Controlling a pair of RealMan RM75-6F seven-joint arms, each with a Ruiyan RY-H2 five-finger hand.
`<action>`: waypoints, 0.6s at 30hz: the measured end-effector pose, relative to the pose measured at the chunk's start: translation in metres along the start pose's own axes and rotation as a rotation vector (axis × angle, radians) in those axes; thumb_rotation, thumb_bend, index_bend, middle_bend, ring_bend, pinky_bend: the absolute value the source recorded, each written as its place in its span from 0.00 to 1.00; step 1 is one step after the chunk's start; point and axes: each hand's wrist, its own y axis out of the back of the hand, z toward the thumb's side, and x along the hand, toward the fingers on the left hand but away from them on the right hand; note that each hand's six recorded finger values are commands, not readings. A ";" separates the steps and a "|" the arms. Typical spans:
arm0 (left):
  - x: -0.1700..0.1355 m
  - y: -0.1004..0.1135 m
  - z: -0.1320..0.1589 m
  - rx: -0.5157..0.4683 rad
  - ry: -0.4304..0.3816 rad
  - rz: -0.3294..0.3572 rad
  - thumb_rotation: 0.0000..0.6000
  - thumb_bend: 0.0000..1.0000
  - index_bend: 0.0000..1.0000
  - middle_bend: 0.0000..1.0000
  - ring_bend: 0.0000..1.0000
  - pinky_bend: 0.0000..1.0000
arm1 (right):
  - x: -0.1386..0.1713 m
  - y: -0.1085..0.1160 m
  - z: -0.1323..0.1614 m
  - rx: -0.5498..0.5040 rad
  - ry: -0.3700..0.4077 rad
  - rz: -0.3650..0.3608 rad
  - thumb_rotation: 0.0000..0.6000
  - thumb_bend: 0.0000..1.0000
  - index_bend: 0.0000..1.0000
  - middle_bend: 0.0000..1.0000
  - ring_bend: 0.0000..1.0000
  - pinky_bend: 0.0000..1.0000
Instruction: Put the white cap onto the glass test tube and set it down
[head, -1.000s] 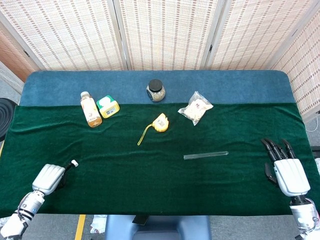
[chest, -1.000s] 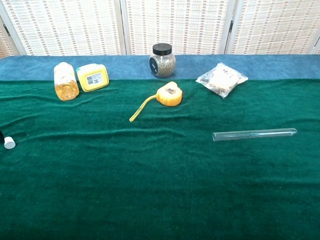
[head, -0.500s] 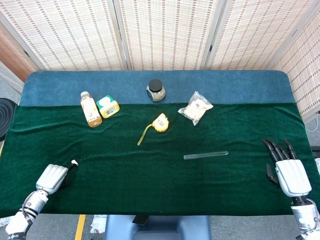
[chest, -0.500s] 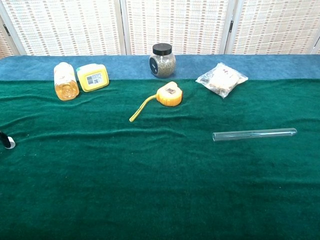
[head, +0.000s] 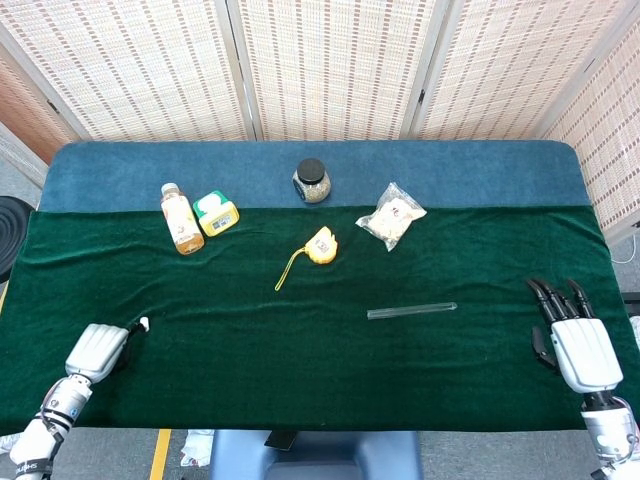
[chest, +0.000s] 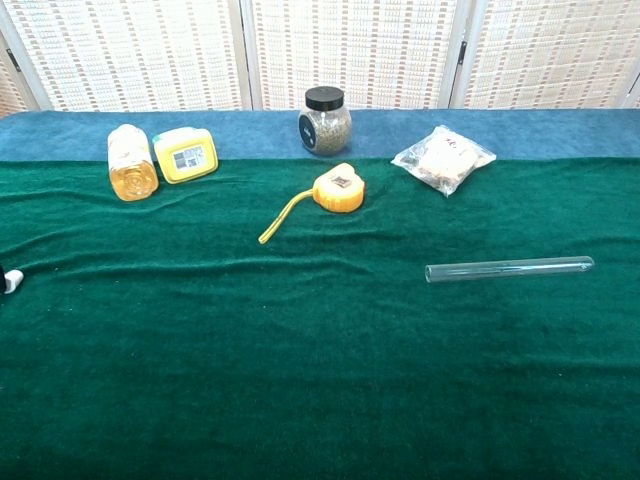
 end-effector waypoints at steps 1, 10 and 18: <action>0.000 0.001 -0.001 -0.003 0.006 0.002 1.00 0.82 0.26 1.00 0.88 0.80 | 0.000 0.000 0.000 0.000 0.000 0.000 1.00 0.69 0.00 0.13 0.18 0.05; 0.002 0.006 -0.005 0.007 0.028 0.013 1.00 0.82 0.26 1.00 0.88 0.80 | 0.001 -0.002 -0.001 -0.001 -0.009 0.003 1.00 0.69 0.01 0.14 0.19 0.05; 0.004 0.009 -0.004 0.017 0.033 0.011 1.00 0.82 0.25 1.00 0.88 0.80 | 0.002 -0.002 -0.002 -0.001 -0.014 0.006 1.00 0.69 0.01 0.14 0.20 0.05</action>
